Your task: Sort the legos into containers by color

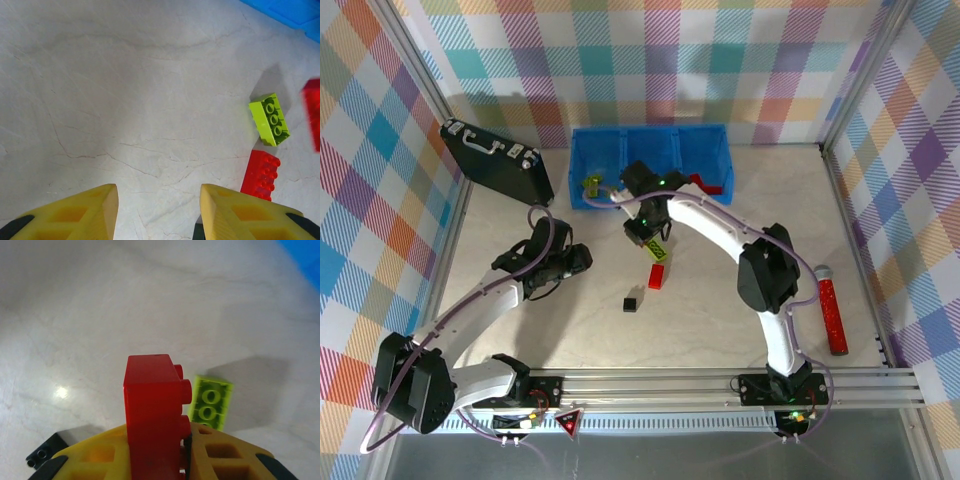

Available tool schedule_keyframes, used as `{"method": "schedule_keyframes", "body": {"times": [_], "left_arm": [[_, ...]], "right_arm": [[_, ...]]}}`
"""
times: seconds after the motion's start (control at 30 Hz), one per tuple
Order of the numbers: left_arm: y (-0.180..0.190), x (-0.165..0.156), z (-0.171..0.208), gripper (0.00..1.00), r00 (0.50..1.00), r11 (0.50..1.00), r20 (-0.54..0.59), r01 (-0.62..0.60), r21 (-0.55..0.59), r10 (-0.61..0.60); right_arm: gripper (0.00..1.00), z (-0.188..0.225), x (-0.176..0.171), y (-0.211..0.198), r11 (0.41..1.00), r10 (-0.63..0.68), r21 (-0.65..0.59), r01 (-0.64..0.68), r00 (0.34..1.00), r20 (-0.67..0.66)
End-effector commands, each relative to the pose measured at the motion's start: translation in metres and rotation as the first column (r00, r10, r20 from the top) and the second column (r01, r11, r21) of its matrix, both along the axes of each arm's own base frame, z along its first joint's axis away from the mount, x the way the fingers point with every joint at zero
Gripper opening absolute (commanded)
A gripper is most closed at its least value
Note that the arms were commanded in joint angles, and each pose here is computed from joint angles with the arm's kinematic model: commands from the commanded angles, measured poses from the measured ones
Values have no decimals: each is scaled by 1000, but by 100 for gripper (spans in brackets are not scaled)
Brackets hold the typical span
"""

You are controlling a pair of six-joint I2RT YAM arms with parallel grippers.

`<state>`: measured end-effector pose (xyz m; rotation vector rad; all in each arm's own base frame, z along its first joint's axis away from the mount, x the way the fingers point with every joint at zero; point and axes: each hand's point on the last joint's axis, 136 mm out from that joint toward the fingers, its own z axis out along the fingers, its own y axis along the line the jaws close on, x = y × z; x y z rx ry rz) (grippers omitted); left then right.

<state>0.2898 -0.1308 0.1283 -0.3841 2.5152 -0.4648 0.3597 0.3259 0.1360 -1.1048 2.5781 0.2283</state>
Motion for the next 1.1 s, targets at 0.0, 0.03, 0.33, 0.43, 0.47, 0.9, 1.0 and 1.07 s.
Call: {"method": "schedule_keyframes", "body": {"times": [0.0, 0.03, 0.33, 0.43, 0.47, 0.9, 1.0, 1.07], "left_arm": [[-5, 6, 6, 47, 1000, 999, 5, 26, -20, -26], [-6, 6, 4, 47, 1000, 999, 2, 29, -22, -29], [-11, 9, 2, 47, 999, 999, -4, 40, -36, -40], [-12, 9, 3, 47, 999, 998, -5, 43, -37, -44], [-12, 10, 4, 47, 999, 998, -3, 42, -37, -42], [-13, 10, 8, 47, 999, 998, 4, 42, -39, -42], [-11, 8, 9, 48, 999, 999, 4, 39, -36, -39], [-10, 6, 10, 48, 999, 999, 9, 35, -40, -34]], "right_arm": [[21, 36, 26, -33, 986, -164, 48, 163, 986, 32], [21, 40, 33, -43, 978, -202, 56, 200, 979, 32], [23, 44, 104, -122, 901, -434, 46, 432, 900, 50], [24, 38, 125, -137, 877, -481, 41, 479, 875, 50], [24, 35, 133, -141, 871, -492, 43, 490, 869, 53], [24, -9, 209, -168, 816, -575, 53, 576, 796, 192], [24, -19, 225, -175, 810, -575, 39, 586, 778, 251], [25, -22, 234, -178, 805, -577, 42, 591, 765, 287]]}}
